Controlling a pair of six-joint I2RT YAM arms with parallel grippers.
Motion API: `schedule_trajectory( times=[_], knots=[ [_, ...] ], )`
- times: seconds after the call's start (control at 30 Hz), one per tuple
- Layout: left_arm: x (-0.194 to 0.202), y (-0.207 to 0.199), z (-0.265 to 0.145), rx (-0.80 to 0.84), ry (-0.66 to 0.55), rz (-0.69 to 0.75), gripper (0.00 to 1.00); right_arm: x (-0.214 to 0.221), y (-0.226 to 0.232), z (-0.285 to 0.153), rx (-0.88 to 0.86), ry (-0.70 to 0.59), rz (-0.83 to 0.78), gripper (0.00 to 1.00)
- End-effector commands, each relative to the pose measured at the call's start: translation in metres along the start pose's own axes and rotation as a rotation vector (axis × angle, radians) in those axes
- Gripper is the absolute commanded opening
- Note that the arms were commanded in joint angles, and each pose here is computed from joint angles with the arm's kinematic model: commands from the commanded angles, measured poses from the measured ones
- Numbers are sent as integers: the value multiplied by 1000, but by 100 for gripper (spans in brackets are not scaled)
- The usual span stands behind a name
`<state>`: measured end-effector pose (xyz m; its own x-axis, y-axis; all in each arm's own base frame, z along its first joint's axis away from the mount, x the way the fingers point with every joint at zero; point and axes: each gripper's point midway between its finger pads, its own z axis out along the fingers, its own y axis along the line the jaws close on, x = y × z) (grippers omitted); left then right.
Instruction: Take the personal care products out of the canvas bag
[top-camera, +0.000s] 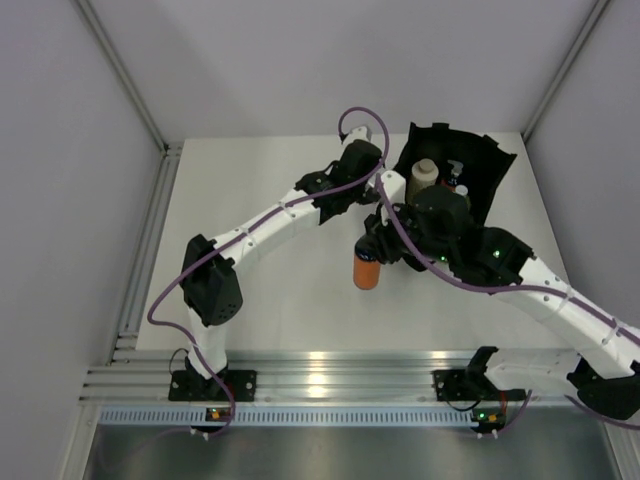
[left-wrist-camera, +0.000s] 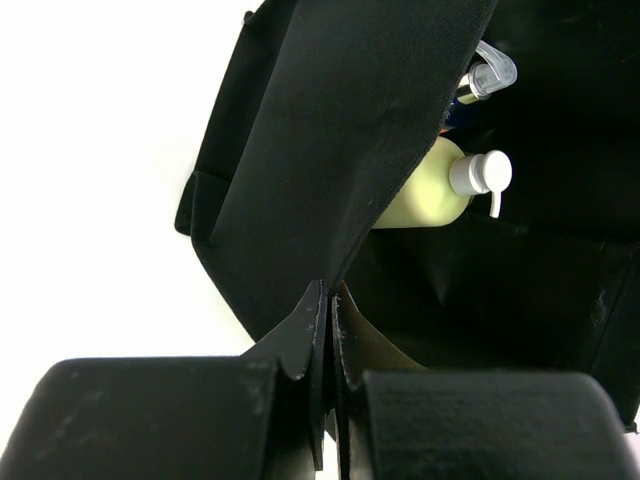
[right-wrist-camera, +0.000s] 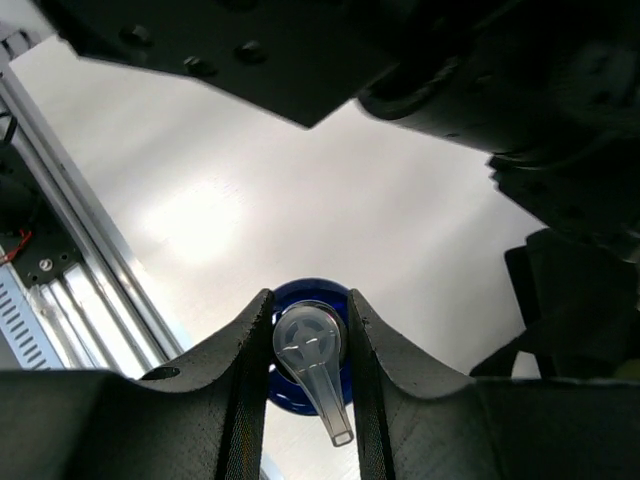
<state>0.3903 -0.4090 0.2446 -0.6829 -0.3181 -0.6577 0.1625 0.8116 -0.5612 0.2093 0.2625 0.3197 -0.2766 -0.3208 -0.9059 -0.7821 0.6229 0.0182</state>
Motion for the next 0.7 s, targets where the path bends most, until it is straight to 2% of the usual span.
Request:
schedule_trajectory(
  times=[0.0, 0.33, 0.57, 0.67],
  knots=[
    [-20, -9, -2, 28, -45, -10, 0, -48, 23, 4, -55, -224, -24, 0],
    [-18, -5, -1, 28, -31, -9, 0, -6, 64, 46, -159, -250, -59, 0],
    [-18, 6, 1, 16, -11, 2, 0, 47, 60, 77, -120, -177, -14, 0],
    [-15, 11, 1, 7, -4, 8, 0, 53, 64, 81, -139, -183, -2, 0]
  ],
)
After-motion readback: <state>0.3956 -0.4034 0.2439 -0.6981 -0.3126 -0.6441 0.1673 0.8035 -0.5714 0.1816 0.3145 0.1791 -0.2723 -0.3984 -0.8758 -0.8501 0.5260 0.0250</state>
